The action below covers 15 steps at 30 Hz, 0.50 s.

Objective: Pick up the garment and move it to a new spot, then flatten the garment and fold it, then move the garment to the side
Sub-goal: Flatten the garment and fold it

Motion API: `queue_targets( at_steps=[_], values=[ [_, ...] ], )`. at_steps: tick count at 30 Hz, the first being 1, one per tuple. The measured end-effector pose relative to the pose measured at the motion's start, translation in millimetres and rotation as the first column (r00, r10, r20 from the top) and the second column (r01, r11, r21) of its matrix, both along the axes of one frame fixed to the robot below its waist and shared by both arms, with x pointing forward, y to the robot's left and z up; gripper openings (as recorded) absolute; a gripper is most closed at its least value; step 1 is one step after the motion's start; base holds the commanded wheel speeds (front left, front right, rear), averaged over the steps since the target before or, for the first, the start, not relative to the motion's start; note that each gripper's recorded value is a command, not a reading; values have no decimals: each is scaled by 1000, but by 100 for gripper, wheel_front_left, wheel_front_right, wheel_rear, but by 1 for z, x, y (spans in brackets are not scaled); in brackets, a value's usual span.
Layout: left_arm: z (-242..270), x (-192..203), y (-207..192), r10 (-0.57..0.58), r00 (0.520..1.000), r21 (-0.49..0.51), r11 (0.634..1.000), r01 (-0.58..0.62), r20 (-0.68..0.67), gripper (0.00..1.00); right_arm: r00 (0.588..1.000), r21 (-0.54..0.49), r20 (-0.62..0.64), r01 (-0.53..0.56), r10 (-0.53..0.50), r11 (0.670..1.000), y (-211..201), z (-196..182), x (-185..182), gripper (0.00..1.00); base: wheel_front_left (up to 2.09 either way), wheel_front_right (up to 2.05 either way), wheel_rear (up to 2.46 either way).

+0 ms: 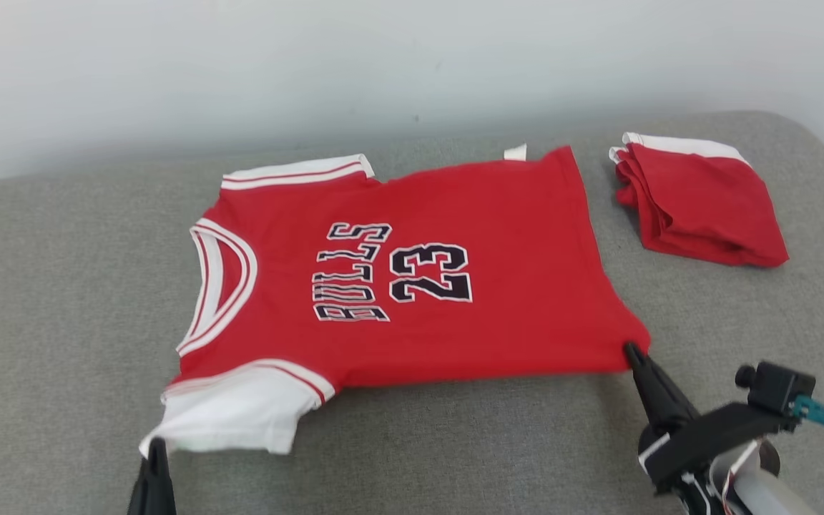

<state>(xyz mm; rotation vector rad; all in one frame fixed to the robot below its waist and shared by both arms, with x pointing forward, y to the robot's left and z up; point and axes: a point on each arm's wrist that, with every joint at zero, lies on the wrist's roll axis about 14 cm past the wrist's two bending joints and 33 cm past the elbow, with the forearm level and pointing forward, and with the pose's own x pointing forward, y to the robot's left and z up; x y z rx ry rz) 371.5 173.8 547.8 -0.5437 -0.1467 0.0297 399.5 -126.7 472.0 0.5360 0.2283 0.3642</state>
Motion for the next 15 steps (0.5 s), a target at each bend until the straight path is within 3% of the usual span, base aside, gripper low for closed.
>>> queue_targets(
  at_steps=[15],
  values=[
    [-49,-48,-5,10,988,-38,999,-16,-152,0,989,-73,-149,-30,18,997,-15,-33,-53,0,0,0,0]
  ],
)
